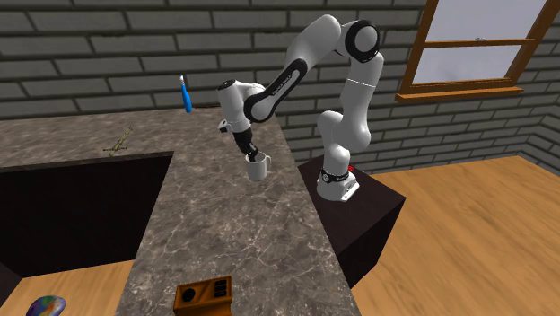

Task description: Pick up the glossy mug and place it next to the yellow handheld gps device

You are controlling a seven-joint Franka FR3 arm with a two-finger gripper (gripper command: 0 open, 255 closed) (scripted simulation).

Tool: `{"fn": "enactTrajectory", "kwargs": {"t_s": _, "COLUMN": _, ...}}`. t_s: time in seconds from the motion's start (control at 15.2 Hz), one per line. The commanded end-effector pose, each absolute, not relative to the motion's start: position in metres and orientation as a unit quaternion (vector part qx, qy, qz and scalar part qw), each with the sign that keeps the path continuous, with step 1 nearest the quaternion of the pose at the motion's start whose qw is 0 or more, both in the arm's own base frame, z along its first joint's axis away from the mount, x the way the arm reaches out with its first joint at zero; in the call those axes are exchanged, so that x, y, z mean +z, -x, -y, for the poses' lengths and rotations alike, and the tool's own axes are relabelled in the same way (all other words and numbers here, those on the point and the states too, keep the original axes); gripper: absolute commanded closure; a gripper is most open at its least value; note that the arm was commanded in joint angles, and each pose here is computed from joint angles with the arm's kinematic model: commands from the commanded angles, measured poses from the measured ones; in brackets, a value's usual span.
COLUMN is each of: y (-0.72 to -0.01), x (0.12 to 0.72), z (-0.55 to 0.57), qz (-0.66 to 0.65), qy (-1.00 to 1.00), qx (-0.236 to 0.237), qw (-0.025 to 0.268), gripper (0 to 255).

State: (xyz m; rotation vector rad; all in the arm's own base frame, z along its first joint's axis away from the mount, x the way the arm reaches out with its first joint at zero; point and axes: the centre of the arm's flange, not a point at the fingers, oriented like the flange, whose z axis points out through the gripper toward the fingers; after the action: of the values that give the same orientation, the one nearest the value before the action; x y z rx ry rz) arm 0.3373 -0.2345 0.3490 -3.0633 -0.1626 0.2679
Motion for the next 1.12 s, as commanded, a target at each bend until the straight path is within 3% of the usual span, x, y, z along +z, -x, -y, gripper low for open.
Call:
{"fn": "enactTrajectory", "kwargs": {"t_s": 0.0, "y": -0.337, "x": 0.357, "z": 0.234, "qz": 0.053, "qy": 0.994, "qx": 0.087, "qw": 0.031, "gripper": 255}}
{"fn": "enactTrajectory", "kwargs": {"t_s": 1.06, "y": -0.337, "x": 0.442, "z": 0.234, "qz": 0.053, "qy": 0.994, "qx": 0.087, "qw": 0.031, "gripper": 255}}
